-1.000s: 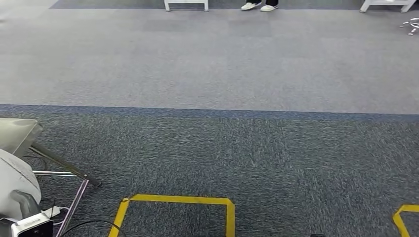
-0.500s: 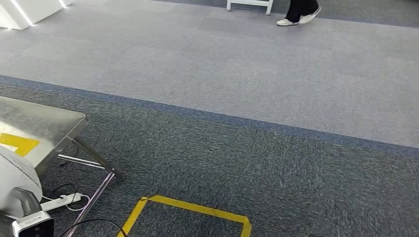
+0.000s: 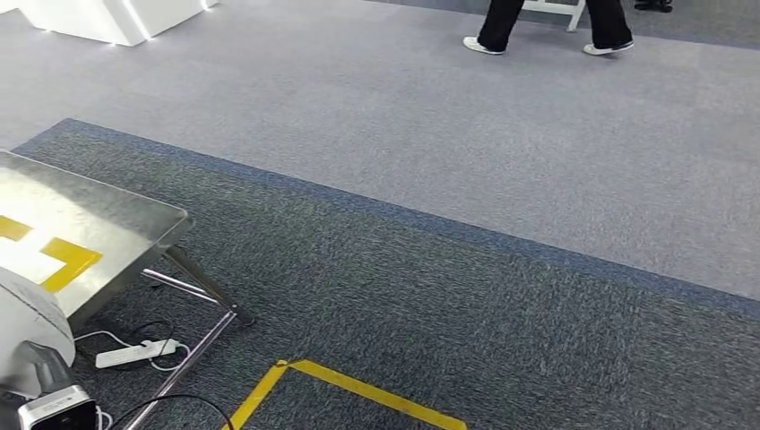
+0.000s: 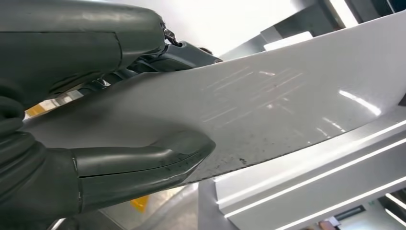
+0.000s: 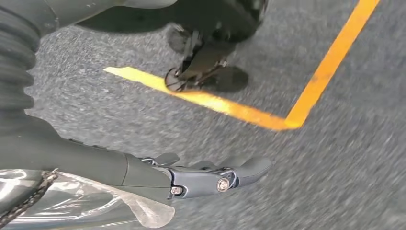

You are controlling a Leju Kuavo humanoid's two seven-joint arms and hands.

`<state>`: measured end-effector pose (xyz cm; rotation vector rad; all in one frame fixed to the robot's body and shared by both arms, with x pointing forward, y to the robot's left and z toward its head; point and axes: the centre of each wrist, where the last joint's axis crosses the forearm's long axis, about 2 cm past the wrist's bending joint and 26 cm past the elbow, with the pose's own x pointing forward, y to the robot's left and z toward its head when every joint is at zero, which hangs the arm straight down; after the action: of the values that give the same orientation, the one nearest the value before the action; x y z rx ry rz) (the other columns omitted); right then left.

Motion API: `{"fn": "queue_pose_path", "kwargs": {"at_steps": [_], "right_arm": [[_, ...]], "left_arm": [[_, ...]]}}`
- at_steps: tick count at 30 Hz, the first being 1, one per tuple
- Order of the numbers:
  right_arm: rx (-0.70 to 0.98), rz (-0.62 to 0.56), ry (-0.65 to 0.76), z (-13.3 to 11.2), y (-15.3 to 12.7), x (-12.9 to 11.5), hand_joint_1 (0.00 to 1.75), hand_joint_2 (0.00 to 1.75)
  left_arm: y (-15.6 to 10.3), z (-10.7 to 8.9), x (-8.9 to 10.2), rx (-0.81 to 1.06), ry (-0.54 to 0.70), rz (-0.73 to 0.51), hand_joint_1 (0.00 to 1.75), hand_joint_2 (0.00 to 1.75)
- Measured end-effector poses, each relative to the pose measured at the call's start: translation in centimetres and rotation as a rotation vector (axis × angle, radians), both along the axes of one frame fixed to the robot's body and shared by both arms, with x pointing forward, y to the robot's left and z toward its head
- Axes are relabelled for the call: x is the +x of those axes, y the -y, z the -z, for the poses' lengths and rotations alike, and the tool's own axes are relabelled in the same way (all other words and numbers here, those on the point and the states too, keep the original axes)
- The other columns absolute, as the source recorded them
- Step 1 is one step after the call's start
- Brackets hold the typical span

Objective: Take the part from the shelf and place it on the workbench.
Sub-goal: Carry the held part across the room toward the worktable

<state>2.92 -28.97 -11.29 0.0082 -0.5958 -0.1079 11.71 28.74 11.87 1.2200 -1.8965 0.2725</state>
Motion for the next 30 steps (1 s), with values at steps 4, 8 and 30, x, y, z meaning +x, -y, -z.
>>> {"fn": "queue_pose_path", "kwargs": {"at_steps": [4, 8, 30], "right_arm": [[0.001, -0.006, 0.003, 0.00, -0.13, 0.05, 0.00, 1.75], [-0.004, -0.007, 0.011, -0.03, 0.00, 0.39, 0.00, 1.75], [-0.007, -0.011, 0.009, 0.01, 0.19, -0.07, 0.00, 1.75]], "left_arm": [[-0.04, -0.05, 0.06, 0.001, 0.008, 0.001, 1.75, 1.75], [-0.02, -0.14, 0.12, 0.011, 0.009, 0.002, 1.75, 1.75], [0.46, -0.53, 0.73, 0.047, 0.015, 0.026, 1.75, 1.75]]}}
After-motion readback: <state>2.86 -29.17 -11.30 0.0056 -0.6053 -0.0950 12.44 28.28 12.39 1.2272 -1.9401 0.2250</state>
